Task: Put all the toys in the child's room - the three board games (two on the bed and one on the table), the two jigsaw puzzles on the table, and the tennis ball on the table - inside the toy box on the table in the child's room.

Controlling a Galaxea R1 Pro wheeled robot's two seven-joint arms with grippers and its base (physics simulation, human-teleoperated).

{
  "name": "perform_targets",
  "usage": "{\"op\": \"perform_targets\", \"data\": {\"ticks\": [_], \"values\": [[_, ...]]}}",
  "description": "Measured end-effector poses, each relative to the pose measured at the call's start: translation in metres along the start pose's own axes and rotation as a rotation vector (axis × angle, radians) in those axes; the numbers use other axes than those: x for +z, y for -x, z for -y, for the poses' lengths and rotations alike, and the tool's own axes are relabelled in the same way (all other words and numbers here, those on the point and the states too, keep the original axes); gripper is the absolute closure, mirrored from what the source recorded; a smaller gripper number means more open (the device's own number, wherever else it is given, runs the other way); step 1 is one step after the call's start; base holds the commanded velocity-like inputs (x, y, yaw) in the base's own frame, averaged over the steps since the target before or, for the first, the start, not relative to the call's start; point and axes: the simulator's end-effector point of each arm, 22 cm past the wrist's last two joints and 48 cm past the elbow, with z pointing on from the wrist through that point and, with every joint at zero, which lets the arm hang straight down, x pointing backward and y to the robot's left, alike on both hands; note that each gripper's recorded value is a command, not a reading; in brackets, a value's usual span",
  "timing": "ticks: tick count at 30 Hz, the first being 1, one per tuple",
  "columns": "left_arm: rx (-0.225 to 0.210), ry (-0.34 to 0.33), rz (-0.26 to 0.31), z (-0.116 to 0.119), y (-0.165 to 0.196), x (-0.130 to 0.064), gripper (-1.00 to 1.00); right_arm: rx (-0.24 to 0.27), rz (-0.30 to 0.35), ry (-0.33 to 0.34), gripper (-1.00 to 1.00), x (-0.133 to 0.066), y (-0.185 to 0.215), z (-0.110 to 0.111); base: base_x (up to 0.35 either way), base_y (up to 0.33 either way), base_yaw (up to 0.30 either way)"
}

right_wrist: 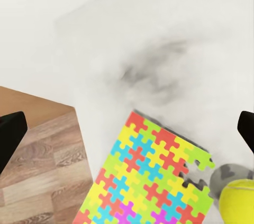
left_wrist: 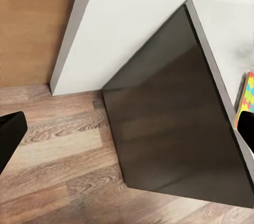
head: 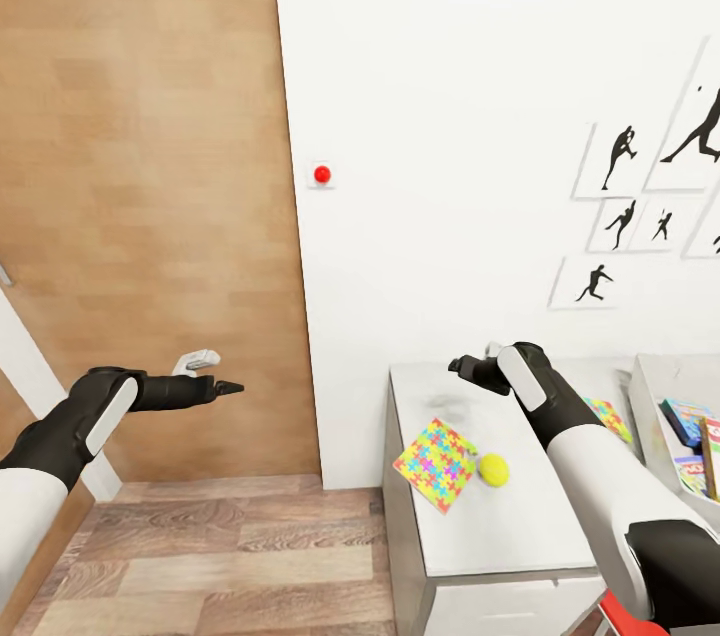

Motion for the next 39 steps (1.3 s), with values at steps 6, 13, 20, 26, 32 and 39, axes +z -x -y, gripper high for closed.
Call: {"op": "perform_targets", "data": {"ticks": [6,13,20,26,32,39], "values": [[-0.003,0.001,-0.006,-0.002,-0.002,0.003,-1.00,0.002,-0.003,-0.002,-1.00,0.004,-0.002,0.001,0.029,0.006,0.000],[-0.008,0.002,-0.016,-0.005,-0.007,0.008,-1.00,0.017,-0.081,-0.044,-1.00,0.023,-0.033,0.020,0.003,0.000,0.000],[-0.013,0.003,-0.027,-0.008,-0.011,0.012,-1.00,0.026,-0.106,-0.062,-1.00,0.032,-0.046,0.029,0.000,0.000,0.000],[-0.017,0.003,-0.035,-0.010,-0.015,0.017,-1.00,0.027,-0.116,-0.067,-1.00,0.037,-0.051,0.032,0.000,0.000,0.000],[-0.021,0.004,-0.044,-0.012,-0.019,0.021,-1.00,0.028,-0.125,-0.071,-1.00,0.042,-0.055,0.034,0.000,0.000,0.000],[-0.026,0.005,-0.054,-0.015,-0.024,0.025,-1.00,0.028,-0.136,-0.074,-1.00,0.047,-0.060,0.035,0.000,0.000,0.000]]}}
